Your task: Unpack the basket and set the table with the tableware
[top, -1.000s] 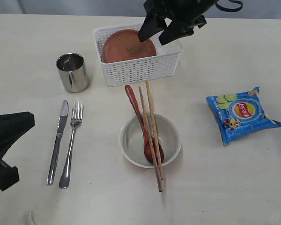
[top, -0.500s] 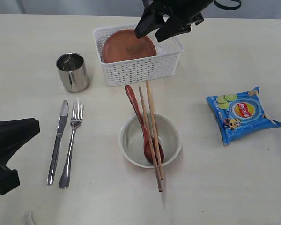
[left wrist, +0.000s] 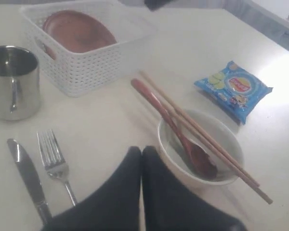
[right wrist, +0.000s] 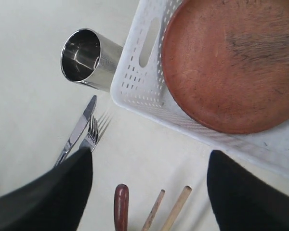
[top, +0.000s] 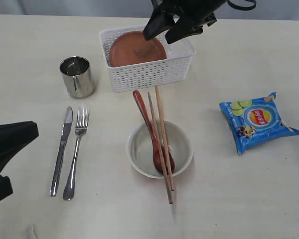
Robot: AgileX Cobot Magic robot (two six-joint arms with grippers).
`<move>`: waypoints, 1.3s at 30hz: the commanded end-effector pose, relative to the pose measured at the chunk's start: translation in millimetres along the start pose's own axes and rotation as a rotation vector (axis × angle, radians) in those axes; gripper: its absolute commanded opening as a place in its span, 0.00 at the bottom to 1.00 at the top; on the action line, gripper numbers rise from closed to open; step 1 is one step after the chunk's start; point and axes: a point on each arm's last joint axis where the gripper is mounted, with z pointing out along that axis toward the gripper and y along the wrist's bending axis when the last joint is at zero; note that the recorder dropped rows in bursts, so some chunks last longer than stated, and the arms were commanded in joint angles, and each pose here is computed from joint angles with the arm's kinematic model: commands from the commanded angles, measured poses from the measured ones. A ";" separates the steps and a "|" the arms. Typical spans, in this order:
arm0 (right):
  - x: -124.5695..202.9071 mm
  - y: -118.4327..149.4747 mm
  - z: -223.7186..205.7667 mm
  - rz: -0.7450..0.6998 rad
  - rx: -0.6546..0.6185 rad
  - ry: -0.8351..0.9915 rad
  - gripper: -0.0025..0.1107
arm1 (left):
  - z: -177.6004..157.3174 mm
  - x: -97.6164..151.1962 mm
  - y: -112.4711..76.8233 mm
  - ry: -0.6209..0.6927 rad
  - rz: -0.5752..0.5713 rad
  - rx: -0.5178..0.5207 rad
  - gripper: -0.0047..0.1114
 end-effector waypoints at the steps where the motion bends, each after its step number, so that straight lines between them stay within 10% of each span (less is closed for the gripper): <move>1: -4.5 1.4 -5.3 -0.021 0.014 -0.040 0.59 | -9.0 -7.5 8.7 -0.094 -0.062 -0.046 0.04; 10: -9.9 -1.8 -5.8 -0.021 0.050 -0.101 0.59 | -37.2 -22.3 28.7 -0.362 -0.161 -0.225 0.04; 21: -10.6 -2.2 -5.9 -0.021 0.054 -0.107 0.59 | -67.5 -28.6 14.2 -0.594 -0.120 -0.133 0.04; 26: -14.2 -4.3 -6.5 -0.016 0.077 -0.148 0.59 | -63.8 -22.2 9.1 -0.468 0.507 -0.237 0.04; 32: -15.7 -5.1 -6.8 -0.016 0.087 -0.164 0.59 | -60.3 -13.7 14.2 -0.390 0.157 -0.196 0.04; 39: -15.7 -5.1 -6.8 -0.016 0.087 -0.164 0.59 | -59.1 -3.7 27.5 -0.292 0.116 -0.325 0.04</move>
